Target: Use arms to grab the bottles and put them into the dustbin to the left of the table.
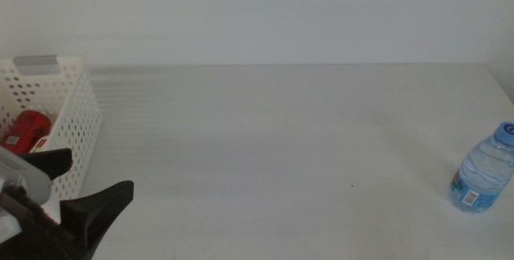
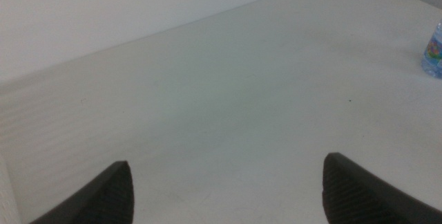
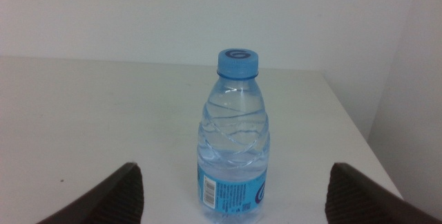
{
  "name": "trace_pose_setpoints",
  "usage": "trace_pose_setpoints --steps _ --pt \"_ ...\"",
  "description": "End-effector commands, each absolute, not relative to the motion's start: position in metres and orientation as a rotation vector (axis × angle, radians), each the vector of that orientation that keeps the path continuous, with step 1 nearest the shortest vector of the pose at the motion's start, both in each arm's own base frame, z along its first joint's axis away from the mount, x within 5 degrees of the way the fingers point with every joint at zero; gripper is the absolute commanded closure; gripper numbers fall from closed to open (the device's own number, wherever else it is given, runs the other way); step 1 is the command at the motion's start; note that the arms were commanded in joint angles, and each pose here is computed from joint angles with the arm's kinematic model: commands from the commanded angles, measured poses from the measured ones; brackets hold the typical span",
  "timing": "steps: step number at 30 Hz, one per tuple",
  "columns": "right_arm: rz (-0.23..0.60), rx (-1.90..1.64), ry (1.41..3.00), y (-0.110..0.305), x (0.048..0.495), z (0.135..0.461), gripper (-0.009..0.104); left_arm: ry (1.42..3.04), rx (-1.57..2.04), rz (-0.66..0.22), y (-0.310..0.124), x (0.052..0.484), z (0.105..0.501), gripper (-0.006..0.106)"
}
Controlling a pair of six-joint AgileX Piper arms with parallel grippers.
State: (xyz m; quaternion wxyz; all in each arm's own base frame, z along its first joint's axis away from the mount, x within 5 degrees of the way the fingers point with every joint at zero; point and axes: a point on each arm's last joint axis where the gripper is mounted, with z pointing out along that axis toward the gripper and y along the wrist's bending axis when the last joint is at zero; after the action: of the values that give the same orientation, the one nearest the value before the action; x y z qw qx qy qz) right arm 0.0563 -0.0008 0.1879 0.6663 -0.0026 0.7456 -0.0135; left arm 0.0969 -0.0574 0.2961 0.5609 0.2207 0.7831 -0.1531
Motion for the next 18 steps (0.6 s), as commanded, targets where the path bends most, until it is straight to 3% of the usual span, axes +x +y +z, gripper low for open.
trace_pose_setpoints --steps 1,5,11,18 --pt "-0.046 -0.005 1.592 -0.001 0.054 0.201 0.021 1.753 0.476 -0.391 -0.058 0.099 0.312 0.010" --pt "-0.078 -0.039 1.590 -0.001 0.057 0.219 0.021 1.753 0.476 -0.391 -0.058 0.099 0.312 0.010" --pt "-0.050 -0.015 1.652 -0.002 0.075 0.252 0.021 1.753 0.476 -0.391 -0.058 0.099 0.312 0.010" --pt "-0.053 -0.013 1.722 -0.003 0.101 0.251 0.021 1.753 0.476 -0.391 -0.058 0.099 0.312 0.010"
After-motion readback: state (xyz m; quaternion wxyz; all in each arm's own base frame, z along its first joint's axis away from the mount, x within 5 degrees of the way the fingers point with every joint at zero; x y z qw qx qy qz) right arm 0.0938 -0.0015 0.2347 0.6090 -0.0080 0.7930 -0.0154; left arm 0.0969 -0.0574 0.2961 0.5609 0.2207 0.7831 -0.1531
